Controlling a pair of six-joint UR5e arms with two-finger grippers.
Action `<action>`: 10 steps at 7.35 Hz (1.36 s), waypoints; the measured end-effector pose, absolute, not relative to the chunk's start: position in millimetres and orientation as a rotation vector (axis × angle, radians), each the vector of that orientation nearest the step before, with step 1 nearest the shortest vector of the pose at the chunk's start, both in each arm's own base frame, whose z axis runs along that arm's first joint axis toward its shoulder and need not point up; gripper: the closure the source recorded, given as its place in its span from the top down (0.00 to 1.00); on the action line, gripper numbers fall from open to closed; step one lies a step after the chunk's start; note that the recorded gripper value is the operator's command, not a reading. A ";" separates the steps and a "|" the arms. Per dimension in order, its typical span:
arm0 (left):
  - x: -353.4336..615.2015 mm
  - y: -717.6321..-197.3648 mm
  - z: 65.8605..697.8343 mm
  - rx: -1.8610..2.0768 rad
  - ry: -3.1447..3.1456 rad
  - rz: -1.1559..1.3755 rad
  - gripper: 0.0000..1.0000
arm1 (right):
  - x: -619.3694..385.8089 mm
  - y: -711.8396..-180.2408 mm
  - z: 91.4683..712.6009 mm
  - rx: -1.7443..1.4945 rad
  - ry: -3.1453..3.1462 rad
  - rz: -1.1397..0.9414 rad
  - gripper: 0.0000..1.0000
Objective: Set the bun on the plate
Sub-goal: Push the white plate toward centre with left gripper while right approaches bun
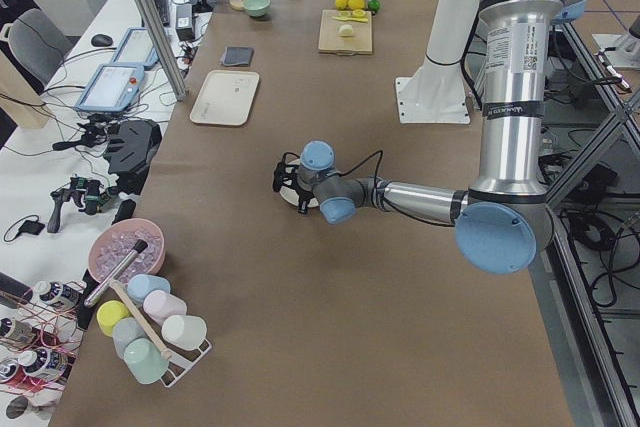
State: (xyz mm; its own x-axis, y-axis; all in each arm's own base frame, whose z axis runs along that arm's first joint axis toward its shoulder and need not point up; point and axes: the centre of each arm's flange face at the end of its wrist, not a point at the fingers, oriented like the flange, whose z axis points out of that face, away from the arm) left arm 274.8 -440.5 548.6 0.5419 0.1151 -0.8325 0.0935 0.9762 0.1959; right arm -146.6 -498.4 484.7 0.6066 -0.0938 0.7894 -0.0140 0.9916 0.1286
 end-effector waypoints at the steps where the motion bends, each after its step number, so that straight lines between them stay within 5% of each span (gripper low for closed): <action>1: 265.7 -441.7 539.7 0.226 1.017 0.007 0.00 | -148.2 -487.8 484.8 0.119 -0.914 -0.041 1.00; 5: 232.4 -456.4 514.6 0.180 1.101 -0.051 0.00 | -160.4 -471.0 475.0 0.110 -0.895 0.001 1.00; 10: 293.5 -489.3 388.4 0.114 1.166 -0.242 0.00 | -280.8 -415.1 419.0 0.108 -0.854 0.042 1.00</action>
State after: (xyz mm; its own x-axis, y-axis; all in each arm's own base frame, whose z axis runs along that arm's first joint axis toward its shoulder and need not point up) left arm 293.5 -489.3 388.4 0.3715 -0.1298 -0.9193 0.2475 0.9682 -0.0367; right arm -280.8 -415.1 419.0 0.6566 -0.0063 0.7542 -0.0804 0.9937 0.0783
